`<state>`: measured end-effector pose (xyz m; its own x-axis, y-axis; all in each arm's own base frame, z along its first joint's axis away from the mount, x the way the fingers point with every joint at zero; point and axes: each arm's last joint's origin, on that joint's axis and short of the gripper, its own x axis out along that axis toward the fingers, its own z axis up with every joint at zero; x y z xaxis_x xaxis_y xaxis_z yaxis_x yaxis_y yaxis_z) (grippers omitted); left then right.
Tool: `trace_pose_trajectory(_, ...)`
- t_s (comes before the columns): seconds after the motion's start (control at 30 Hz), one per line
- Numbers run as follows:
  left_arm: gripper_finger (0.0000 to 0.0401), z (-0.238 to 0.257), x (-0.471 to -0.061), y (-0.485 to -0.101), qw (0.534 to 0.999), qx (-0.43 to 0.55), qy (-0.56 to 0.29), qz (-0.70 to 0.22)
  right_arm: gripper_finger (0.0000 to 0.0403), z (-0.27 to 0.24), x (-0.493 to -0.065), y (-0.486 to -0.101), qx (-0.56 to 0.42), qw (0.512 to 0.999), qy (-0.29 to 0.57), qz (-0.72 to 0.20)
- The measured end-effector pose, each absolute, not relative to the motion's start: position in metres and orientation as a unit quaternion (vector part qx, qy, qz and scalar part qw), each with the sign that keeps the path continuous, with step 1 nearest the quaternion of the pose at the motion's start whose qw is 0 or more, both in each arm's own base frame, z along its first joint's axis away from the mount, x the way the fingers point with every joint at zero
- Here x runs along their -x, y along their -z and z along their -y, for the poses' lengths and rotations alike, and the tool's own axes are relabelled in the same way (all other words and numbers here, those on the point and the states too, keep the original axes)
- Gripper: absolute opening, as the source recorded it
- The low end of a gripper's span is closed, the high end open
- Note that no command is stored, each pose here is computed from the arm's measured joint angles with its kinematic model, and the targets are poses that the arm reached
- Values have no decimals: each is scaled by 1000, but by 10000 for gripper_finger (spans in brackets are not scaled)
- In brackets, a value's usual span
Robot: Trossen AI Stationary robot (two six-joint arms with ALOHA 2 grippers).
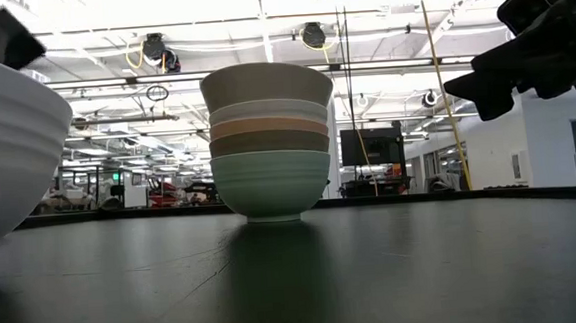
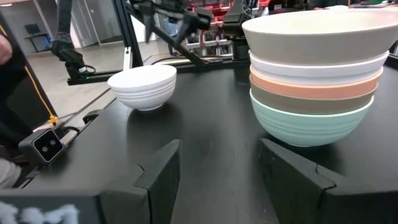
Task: Nest bowls inside each other
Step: Stack the white bowl on top of the gray bowl
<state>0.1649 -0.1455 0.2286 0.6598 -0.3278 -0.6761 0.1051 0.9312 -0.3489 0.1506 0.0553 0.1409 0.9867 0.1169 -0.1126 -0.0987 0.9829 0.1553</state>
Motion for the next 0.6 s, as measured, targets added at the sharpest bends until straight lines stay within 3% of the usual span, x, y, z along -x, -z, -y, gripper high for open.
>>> trace_pose_trajectory(0.17, 321, 137, -165, -220, 880, 168, 63, -439, 203, -55, -151, -141, -75, 994, -54, -60)
trace_pose_trajectory(0.6, 321, 136, -182, -193, 831, 211, 25, -514, 203, -55, -151, -141, -75, 994, -54, -60)
